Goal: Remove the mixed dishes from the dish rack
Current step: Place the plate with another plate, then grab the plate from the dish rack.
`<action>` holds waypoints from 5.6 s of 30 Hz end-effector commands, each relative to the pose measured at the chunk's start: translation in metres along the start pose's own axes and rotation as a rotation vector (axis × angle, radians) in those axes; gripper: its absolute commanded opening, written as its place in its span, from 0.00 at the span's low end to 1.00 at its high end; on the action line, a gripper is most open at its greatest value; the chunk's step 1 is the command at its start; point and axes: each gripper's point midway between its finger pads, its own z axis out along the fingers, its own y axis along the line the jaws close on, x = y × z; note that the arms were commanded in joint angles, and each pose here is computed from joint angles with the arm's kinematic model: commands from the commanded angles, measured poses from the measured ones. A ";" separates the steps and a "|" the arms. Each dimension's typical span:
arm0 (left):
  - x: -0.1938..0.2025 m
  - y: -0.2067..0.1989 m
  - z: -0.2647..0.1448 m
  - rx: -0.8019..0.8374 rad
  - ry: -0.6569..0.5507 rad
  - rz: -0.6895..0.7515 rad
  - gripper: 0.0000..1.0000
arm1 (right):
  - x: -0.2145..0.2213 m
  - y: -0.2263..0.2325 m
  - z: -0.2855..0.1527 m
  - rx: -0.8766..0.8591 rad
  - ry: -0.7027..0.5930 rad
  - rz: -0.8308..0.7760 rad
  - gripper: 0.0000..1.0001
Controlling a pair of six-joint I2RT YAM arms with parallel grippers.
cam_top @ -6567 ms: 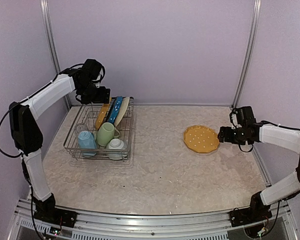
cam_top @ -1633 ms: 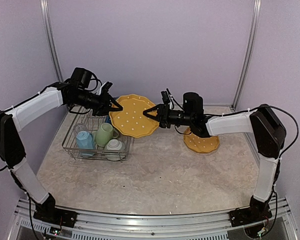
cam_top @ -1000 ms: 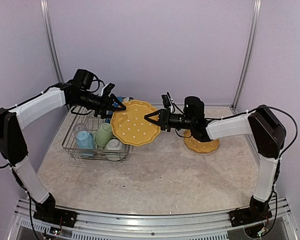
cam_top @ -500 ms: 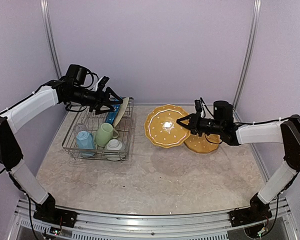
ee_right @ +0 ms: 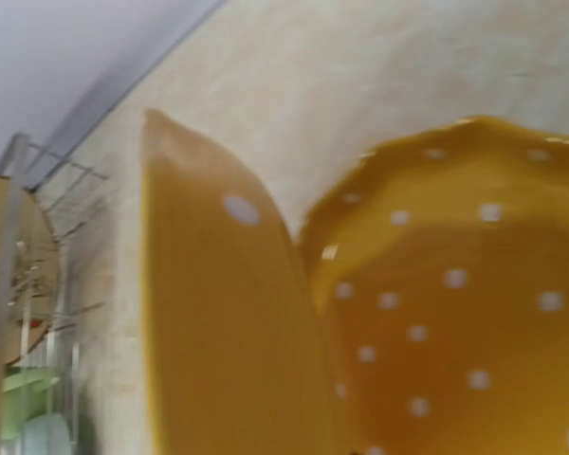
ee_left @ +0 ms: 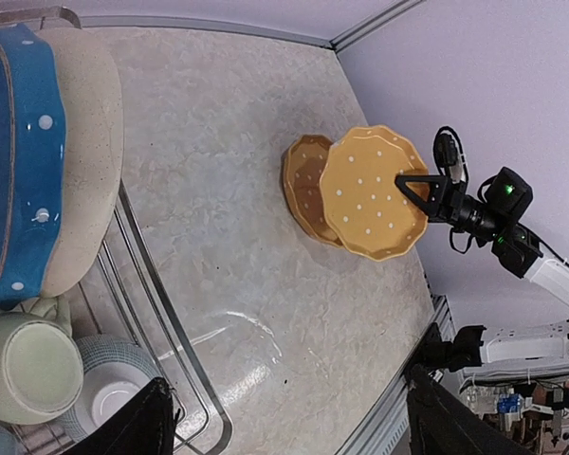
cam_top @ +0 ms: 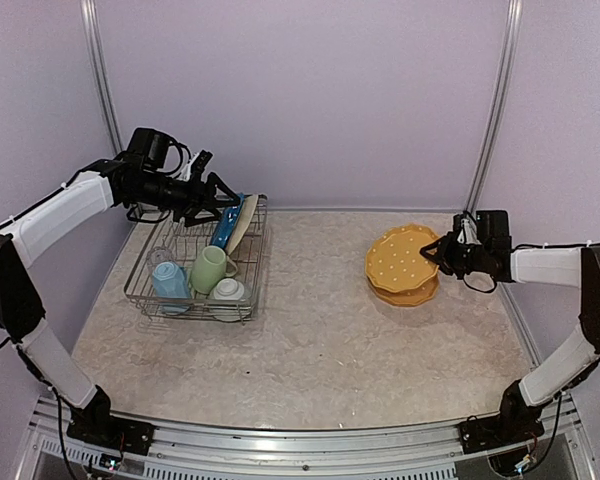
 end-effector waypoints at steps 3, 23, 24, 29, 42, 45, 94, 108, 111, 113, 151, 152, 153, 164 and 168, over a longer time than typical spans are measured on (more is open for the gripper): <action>-0.005 -0.004 -0.009 -0.017 -0.022 0.031 0.80 | -0.026 0.012 -0.005 -0.101 0.032 -0.056 0.00; -0.005 -0.003 -0.010 -0.030 -0.023 0.033 0.81 | -0.034 -0.033 0.029 -0.079 0.109 -0.021 0.01; -0.005 -0.003 -0.011 -0.030 -0.024 0.035 0.81 | -0.034 -0.035 0.031 -0.076 0.115 -0.021 0.01; -0.006 -0.005 -0.014 -0.034 -0.032 0.042 0.81 | -0.032 -0.046 0.032 -0.064 0.132 -0.024 0.03; -0.005 0.001 -0.014 -0.080 -0.030 0.047 0.82 | -0.031 -0.059 0.036 0.087 0.158 -0.131 0.51; -0.005 0.002 -0.014 -0.091 -0.030 0.048 0.82 | -0.024 -0.064 0.037 0.198 0.194 -0.200 0.57; -0.055 0.103 0.044 -0.929 0.043 0.210 0.80 | -0.002 -0.053 -0.064 0.509 0.009 -0.493 0.90; -0.060 0.137 0.058 -1.146 0.057 0.326 0.53 | -0.002 -0.045 -0.062 0.460 0.001 -0.472 0.90; -0.065 0.142 0.051 -1.209 0.045 0.354 0.50 | -0.002 -0.041 -0.059 0.438 0.000 -0.468 0.90; -0.067 0.146 0.046 -1.253 0.043 0.372 0.49 | -0.003 -0.041 -0.057 0.438 0.004 -0.464 0.90; -0.066 0.172 0.056 -1.135 0.066 0.233 0.14 | 0.002 -0.023 -0.051 0.372 -0.002 -0.423 0.90; -0.066 0.171 0.054 -1.145 0.067 0.238 0.13 | 0.002 -0.023 -0.051 0.371 -0.003 -0.423 0.90; -0.067 0.169 0.052 -1.156 0.063 0.247 0.11 | 0.003 -0.023 -0.051 0.369 -0.003 -0.421 0.90; -0.085 0.139 0.009 -1.290 -0.018 0.325 0.00 | 0.006 -0.019 -0.047 0.345 -0.005 -0.420 0.90; -0.090 0.128 -0.002 -1.318 -0.040 0.356 0.00 | 0.005 -0.019 -0.047 0.349 -0.006 -0.424 0.90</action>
